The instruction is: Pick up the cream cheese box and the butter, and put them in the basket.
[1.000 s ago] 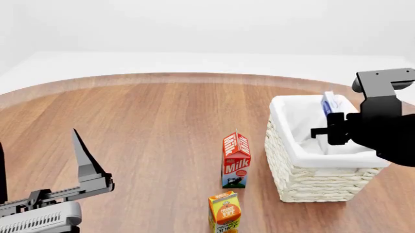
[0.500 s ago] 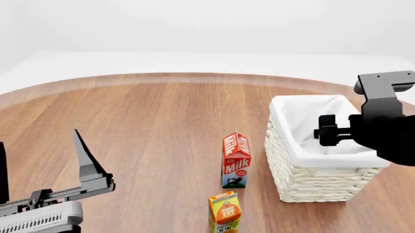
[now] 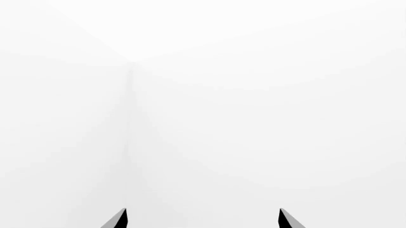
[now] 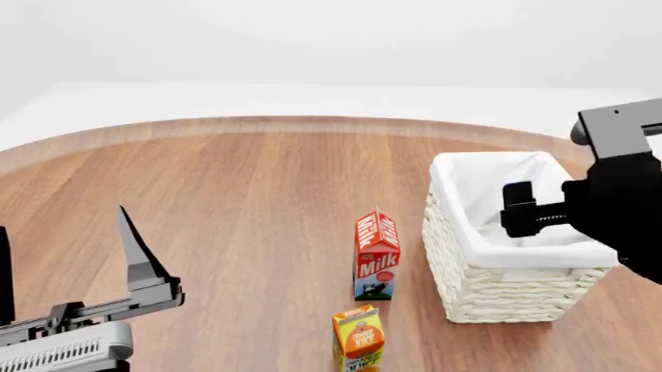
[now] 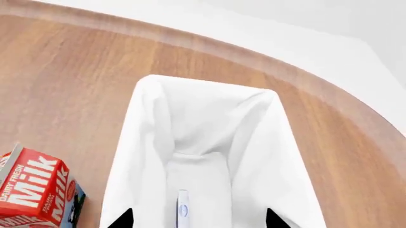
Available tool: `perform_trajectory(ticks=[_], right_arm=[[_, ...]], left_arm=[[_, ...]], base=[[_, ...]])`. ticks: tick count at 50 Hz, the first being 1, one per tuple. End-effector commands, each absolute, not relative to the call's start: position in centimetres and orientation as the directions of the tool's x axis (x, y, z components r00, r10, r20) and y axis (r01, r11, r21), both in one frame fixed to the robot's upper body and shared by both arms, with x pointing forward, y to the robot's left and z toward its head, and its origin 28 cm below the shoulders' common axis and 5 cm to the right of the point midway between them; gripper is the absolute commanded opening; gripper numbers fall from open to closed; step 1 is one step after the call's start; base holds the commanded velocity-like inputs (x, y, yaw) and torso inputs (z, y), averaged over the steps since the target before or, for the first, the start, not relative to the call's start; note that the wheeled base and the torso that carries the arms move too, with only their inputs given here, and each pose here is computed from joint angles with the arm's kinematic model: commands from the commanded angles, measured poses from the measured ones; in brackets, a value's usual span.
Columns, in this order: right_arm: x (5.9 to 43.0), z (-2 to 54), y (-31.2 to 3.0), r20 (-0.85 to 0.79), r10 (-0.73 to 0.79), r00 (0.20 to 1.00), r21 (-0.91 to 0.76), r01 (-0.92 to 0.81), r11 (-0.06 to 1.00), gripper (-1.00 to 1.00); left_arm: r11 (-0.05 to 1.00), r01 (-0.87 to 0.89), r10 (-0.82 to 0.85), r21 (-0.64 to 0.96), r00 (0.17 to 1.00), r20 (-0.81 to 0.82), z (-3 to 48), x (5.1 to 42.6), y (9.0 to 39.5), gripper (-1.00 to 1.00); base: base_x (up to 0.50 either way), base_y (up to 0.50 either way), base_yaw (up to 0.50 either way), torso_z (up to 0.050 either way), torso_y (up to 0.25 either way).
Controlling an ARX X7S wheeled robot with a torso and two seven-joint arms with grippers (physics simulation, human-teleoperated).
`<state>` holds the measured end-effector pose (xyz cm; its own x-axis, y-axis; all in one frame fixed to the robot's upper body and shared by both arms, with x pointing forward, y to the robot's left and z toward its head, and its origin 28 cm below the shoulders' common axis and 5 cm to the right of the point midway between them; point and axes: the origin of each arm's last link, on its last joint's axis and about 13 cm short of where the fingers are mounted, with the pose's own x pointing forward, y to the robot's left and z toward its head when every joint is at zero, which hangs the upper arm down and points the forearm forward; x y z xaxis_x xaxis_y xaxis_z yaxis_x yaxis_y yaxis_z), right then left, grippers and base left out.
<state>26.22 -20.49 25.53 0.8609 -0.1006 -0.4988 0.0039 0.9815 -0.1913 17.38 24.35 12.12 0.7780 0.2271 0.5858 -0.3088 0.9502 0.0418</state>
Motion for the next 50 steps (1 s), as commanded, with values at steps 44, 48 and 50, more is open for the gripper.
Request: perform_trajectory(ticks=[44, 48, 50], right_arm=[[12.1, 22.1, -8.6, -0.439, 0.453, 0.776, -0.332, -0.609, 0.72, 1.0], [11.9, 21.2, -8.1, -0.461, 0.476, 0.748, -0.313, -0.64, 0.702, 1.0], [11.8, 20.9, -8.0, -0.469, 0.48, 0.742, -0.309, -0.646, 0.698, 1.0]], left_arm=[[0.949, -0.313, 0.232, 0.036, 0.773, 0.591, 12.3, 17.3, 24.5, 1.0], [0.949, -0.313, 0.232, 0.036, 0.773, 0.591, 12.3, 17.3, 24.5, 1.0], [0.949, -0.314, 0.233, 0.036, 0.772, 0.591, 12.3, 17.3, 24.5, 1.0]], base=[[0.0, 0.0, 0.0, 0.0, 0.0], [0.0, 0.0, 0.0, 0.0, 0.0], [0.0, 0.0, 0.0, 0.0, 0.0]])
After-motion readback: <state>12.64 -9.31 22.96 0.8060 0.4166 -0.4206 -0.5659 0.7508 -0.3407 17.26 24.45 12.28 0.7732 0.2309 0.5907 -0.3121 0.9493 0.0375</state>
